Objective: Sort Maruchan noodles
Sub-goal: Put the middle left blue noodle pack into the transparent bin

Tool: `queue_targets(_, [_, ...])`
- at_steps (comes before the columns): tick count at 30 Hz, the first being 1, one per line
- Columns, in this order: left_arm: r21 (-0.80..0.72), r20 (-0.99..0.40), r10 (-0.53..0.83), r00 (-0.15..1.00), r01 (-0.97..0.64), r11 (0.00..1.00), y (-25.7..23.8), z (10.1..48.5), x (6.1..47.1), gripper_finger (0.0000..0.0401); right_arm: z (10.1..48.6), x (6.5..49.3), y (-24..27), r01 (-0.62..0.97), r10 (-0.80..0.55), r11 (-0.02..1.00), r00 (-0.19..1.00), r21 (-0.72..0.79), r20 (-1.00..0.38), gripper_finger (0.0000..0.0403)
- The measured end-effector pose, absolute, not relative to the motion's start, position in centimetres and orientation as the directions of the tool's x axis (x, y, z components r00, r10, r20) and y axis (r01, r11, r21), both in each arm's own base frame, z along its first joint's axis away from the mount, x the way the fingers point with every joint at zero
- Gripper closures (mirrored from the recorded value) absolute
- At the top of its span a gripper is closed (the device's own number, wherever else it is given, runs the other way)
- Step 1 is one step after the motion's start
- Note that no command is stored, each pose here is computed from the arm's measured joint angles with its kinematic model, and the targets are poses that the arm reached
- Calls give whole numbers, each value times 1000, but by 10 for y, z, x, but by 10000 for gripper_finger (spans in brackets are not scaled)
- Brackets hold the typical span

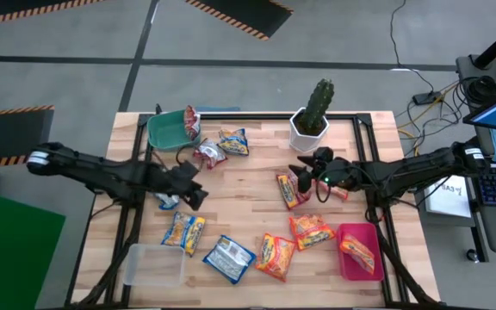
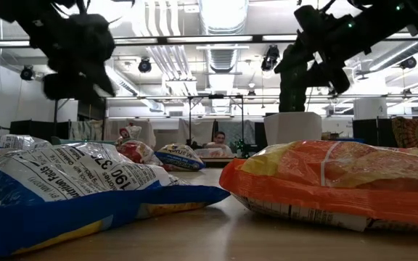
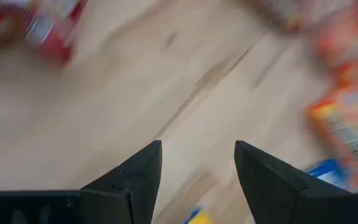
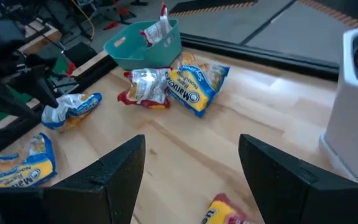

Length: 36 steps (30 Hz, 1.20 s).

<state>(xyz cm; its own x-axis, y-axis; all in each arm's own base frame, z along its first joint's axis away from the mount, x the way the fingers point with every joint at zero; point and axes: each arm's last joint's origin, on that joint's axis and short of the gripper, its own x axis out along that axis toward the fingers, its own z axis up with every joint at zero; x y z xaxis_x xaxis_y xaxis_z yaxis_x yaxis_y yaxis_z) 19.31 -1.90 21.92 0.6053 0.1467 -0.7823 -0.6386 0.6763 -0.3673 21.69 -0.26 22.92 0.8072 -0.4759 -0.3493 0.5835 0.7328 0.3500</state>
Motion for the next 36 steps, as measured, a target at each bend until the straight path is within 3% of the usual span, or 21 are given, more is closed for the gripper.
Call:
queue_targets(7, [-171, -943, 142, 301, -805, 569, -35, 202, 192, 216, 231, 217, -8, 596, -497, 741, 797, 309, -343, 156])
queue_targets(13, [28, -973, 212, 94, -860, 510, -40, 193, 189, 216, 230, 217, -19, 634, -535, 711, 768, 303, -351, 156])
queue_targets(20, [85, -959, 275, 68, -856, 509, -42, 202, 200, 216, 228, 215, -25, 661, -558, 690, 745, 295, -366, 156])
queue_targets(23, [168, -955, 296, -17, -854, 492, -42, 203, 196, 216, 228, 215, -26, 660, -556, 689, 746, 298, -367, 156])
queue_targets(27, [240, -947, 304, -103, -856, 459, -44, 196, 189, 216, 228, 215, -25, 658, -553, 691, 747, 298, -368, 156])
queue_targets(36, [286, -935, 327, -140, -842, 458, -50, 175, 199, 216, 222, 212, -25, 678, -549, 682, 723, 275, -420, 156])
